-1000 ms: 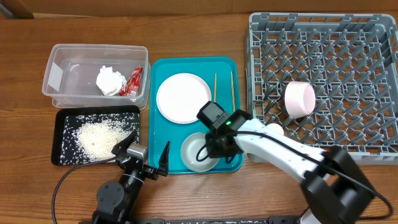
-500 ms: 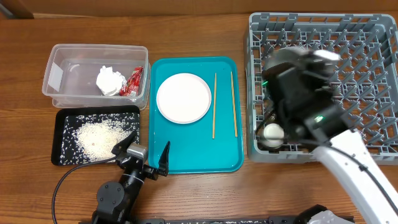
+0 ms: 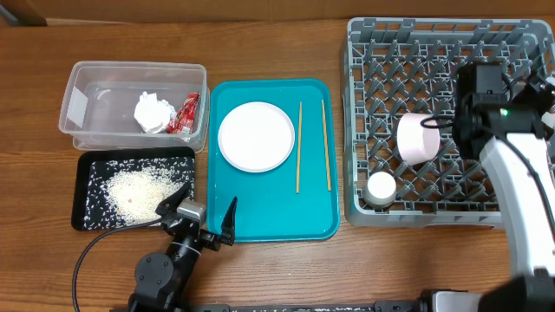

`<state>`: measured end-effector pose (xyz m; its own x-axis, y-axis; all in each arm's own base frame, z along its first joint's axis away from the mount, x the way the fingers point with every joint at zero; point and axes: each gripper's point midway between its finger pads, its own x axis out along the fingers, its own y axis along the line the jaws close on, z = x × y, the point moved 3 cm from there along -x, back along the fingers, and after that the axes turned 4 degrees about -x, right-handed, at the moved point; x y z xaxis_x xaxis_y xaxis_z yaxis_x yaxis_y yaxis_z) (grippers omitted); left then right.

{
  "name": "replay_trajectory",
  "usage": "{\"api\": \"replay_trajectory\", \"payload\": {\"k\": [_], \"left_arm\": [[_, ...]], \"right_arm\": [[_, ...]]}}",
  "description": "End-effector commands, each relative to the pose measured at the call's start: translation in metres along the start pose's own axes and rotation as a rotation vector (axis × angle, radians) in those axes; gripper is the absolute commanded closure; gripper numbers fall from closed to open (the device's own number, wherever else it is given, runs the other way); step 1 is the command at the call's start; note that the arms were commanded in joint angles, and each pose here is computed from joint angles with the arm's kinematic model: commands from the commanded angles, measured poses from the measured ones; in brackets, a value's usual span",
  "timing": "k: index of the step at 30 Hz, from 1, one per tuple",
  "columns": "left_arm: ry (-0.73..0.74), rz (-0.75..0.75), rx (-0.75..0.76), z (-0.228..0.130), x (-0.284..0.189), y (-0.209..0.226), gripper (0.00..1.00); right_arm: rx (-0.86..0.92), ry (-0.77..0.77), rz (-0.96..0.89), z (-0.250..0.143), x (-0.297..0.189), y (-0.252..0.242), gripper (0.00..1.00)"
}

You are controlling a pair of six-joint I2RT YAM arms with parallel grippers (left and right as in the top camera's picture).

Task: Sort waste into correct bins and load items into the dishwasher
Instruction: 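Carry the white bowl into the grey rack and release it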

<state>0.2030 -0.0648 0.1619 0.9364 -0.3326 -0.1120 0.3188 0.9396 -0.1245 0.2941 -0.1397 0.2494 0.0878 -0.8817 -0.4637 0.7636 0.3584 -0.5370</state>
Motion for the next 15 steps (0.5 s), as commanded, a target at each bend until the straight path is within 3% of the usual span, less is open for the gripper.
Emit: {"api": "replay_trajectory", "payload": {"k": [1, 9, 15], "left_arm": [[-0.004, 0.005, 0.004, -0.002, 0.000, 0.002, 0.00], [-0.004, 0.005, 0.004, -0.002, 0.000, 0.002, 0.00], [-0.004, 0.005, 0.004, -0.002, 0.000, 0.002, 0.00]], "right_arm": [[-0.072, 0.044, -0.037, -0.010, 0.014, 0.012, 0.96], [-0.260, 0.104, -0.048, -0.038, 0.020, 0.049, 0.96], [-0.280, 0.084, -0.029, -0.046, 0.004, 0.061, 0.96]]}}
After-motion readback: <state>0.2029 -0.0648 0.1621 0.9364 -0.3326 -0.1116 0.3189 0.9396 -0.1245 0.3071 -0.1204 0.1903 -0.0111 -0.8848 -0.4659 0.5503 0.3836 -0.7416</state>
